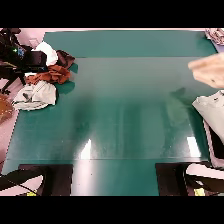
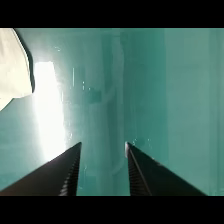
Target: Fold the shirts.
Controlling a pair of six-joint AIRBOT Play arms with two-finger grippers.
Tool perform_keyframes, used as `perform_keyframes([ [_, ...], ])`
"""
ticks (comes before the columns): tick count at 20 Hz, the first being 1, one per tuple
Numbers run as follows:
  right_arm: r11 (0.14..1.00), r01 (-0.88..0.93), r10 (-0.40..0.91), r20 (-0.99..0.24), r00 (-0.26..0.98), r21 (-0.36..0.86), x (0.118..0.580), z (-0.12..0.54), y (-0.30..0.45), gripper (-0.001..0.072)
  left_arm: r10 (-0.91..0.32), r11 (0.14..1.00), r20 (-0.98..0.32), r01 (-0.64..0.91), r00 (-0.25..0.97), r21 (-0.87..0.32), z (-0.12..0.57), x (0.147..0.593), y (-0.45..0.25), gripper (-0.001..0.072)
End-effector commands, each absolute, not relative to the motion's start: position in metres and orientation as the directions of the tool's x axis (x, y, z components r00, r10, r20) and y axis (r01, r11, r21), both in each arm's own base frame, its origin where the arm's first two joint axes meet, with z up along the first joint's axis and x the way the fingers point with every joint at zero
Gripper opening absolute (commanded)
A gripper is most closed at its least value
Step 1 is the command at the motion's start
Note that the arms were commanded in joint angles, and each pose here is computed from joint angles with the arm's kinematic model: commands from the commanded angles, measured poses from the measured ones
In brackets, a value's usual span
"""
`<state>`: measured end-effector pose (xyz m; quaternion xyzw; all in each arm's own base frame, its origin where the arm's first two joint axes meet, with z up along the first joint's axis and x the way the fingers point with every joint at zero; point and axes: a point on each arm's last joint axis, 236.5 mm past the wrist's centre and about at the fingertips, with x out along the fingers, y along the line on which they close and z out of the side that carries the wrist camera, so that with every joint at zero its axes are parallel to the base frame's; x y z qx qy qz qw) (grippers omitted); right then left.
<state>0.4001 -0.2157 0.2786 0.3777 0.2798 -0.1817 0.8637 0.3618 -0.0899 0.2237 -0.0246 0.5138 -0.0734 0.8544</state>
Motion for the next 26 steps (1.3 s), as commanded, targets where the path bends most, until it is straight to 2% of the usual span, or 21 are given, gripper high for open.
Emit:
perform_keyframes([
  [1, 0.637, 0.680, -0.188, -0.783, 0.593, 0.363, 0.353, 0.237, -0.241, 0.0030, -0.153, 0.988, -0.877, 0.102, 0.456, -0.119, 0.224, 0.360, -0.090, 0.0353],
  [5, 0.527, 0.789, -0.076, -0.908, 0.413, 0.315, 0.290, 0.189, -0.227, 0.0029, -0.159, 0.987, -0.876, 0.105, 0.455, -0.124, 0.224, 0.360, -0.092, 0.0353],
  [13, 0.317, 0.907, -0.025, -0.954, 0.300, 0.277, 0.180, 0.165, -0.193, 0.0032, -0.163, 0.986, -0.875, 0.108, 0.456, -0.127, 0.224, 0.360, -0.093, 0.0353],
  [16, 0.214, 0.942, -0.053, -0.960, 0.275, 0.258, 0.146, 0.152, -0.190, 0.0032, -0.163, 0.986, -0.875, 0.115, 0.455, -0.124, 0.224, 0.360, -0.093, 0.0353],
  [19, 0.094, 0.986, -0.200, -0.968, 0.152, 0.135, 0.098, 0.138, -0.219, 0.0031, -0.168, 0.985, -0.875, 0.117, 0.454, -0.129, 0.224, 0.360, -0.094, 0.0353],
  [21, 0.064, 0.990, -0.254, -0.958, 0.135, 0.123, 0.087, 0.130, -0.240, 0.0032, -0.171, 0.984, -0.875, 0.119, 0.454, -0.131, 0.224, 0.360, -0.094, 0.0353],
  [26, 0.029, 0.990, -0.174, -0.975, 0.138, 0.135, 0.096, 0.094, -0.271, 0.0032, -0.171, 0.984, -0.875, 0.119, 0.453, -0.130, 0.224, 0.359, -0.094, 0.0353],
])
